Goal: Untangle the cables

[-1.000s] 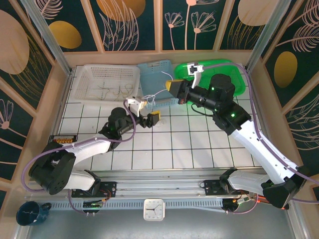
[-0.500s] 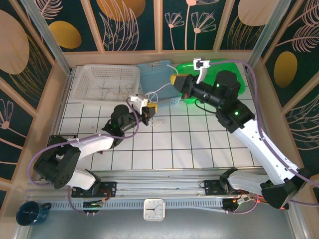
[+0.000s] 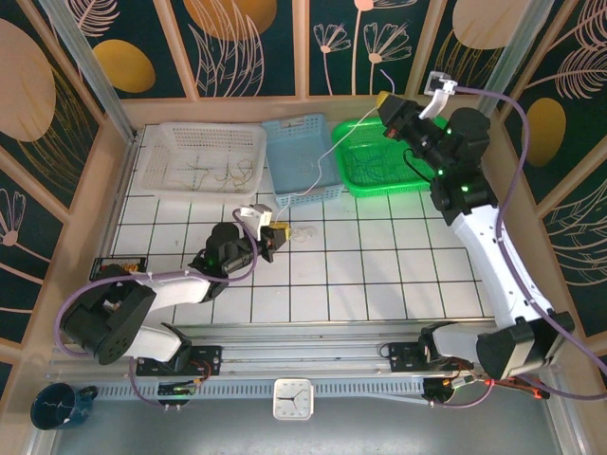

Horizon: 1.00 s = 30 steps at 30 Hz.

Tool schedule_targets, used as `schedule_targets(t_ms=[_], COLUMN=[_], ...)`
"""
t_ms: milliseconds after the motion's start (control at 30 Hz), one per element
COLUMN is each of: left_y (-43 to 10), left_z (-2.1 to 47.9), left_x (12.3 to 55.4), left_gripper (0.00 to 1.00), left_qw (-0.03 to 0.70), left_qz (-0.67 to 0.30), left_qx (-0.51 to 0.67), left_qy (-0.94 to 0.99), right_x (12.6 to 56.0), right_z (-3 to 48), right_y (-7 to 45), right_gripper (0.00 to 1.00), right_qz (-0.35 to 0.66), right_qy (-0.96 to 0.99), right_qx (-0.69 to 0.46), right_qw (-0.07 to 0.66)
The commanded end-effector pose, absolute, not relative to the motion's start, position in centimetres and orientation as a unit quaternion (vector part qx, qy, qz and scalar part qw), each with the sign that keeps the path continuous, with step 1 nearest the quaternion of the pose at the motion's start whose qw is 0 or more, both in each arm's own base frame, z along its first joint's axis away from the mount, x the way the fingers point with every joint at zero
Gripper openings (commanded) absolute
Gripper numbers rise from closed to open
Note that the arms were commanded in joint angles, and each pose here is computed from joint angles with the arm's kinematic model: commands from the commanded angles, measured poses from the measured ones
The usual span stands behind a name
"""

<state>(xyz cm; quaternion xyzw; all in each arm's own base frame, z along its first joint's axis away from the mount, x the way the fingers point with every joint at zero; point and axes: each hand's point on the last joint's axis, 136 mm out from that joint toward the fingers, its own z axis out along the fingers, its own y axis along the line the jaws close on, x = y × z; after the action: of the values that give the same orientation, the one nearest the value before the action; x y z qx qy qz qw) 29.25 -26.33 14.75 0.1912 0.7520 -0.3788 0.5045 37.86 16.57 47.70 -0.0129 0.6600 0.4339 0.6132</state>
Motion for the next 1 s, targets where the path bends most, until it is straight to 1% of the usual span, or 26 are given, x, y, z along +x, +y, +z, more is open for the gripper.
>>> schedule_targets(t_ms=[0,33,67,100,133,167,233,267,333,433,467,500,700,800,967], left_y=[-26.1,-26.2,-26.2,-26.3,-26.4,-26.4,-26.4,-26.3,-26.2,-26.0,-25.8,-25.7,-24.2,-23.0,-20.3], left_z=[16.7,16.9,17.2,17.6,18.0,18.4,19.3,19.7,20.2,20.3,20.3,20.3,20.6,21.3,23.1], left_x=[29.3,29.4,29.4,29.5,29.6,29.8,30.1,30.2,30.3,30.1,30.0,29.9,29.0,28.5,28.0], left_gripper=[0.0,0.0,0.03,0.12,0.15,0.22,0.48,0.62,0.81,0.95,0.98,0.99,0.99,0.99,0.99], left_qw=[0.531,0.533,0.534,0.537,0.54,0.543,0.55,0.554,0.559,0.558,0.558,0.557,0.559,0.568,0.602], left_qz=[-0.392,-0.393,-0.394,-0.395,-0.396,-0.396,-0.398,-0.397,-0.395,-0.392,-0.392,-0.394,-0.405,-0.407,-0.396], left_qx=[0.179,0.179,0.179,0.18,0.179,0.177,0.173,0.169,0.165,0.164,0.161,0.158,0.118,0.091,0.039], left_qy=[0.729,0.728,0.726,0.723,0.721,0.719,0.714,0.712,0.71,0.712,0.714,0.714,0.714,0.71,0.692], right_x=[37.8,38.0,38.3,38.7,39.0,39.3,39.8,40.2,41.0,42.7,43.3,43.9,47.5,48.9,50.4], right_z=[51.8,51.8,51.9,51.6,51.5,51.4,51.5,51.5,51.5,51.5,51.5,51.4,49.8,48.0,43.6], right_y=[16.9,17.3,17.7,18.1,18.4,18.8,19.3,19.6,20.2,21.1,21.4,21.6,22.7,23.3,24.2], right_gripper=[0.0,0.0,0.0,0.0,0.0,0.0,0.0,0.0,0.0,0.0,0.0,0.0,0.0,0.0,0.0], right_qz=[0.461,0.467,0.473,0.476,0.48,0.484,0.496,0.502,0.514,0.525,0.527,0.527,0.53,0.535,0.534], right_qy=[0.613,0.613,0.612,0.614,0.613,0.611,0.603,0.598,0.59,0.582,0.582,0.582,0.589,0.597,0.622], right_qx=[-0.035,-0.042,-0.047,-0.051,-0.055,-0.059,-0.067,-0.072,-0.08,-0.091,-0.093,-0.095,-0.092,-0.088,-0.079], right_qw=[0.64,0.636,0.632,0.627,0.625,0.623,0.621,0.62,0.618,0.614,0.613,0.612,0.603,0.591,0.567])
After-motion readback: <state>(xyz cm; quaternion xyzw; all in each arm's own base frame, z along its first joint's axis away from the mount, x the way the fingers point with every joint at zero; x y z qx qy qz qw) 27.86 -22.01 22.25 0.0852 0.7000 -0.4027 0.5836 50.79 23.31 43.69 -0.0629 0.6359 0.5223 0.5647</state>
